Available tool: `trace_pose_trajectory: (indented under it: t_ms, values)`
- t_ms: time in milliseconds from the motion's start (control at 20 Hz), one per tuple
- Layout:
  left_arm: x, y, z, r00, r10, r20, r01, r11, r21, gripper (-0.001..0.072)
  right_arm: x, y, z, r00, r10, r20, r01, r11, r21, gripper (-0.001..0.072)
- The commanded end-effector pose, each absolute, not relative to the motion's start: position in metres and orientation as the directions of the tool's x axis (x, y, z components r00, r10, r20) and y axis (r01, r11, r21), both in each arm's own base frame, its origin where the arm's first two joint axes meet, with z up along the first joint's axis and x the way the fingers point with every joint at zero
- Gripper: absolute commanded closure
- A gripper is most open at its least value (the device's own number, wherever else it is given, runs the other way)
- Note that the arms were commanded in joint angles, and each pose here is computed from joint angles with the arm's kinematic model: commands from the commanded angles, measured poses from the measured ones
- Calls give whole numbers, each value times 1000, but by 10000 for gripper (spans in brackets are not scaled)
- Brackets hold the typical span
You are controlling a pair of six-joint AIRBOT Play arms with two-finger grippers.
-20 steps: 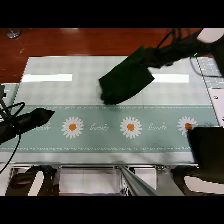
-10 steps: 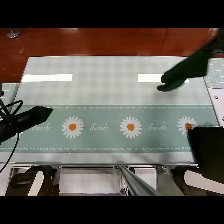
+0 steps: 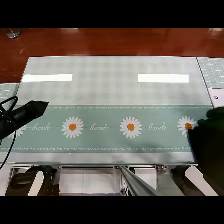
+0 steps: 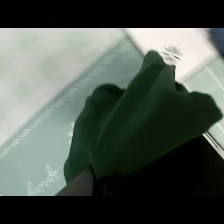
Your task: Fold the shirts.
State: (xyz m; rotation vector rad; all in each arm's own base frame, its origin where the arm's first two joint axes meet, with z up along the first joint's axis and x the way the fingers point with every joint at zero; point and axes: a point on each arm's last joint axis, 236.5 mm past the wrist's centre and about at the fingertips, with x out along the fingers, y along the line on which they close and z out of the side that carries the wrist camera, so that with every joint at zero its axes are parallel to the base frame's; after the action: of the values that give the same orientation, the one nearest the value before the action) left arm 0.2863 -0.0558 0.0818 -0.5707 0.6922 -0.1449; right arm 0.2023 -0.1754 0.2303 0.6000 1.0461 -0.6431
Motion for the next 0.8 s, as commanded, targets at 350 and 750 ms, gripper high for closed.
trace_pose_trajectory:
  t_ms: [350,750]
  values:
    - [295,-49,88,797,-282,-534,-65,839,-540,687,11,-186,164,-129,-402,-906,984,58,-166,82]
    - [358,-61,196,864,-359,-352,105,814,-572,688,290,-188,333,877,-280,-390,455,745,488,686]
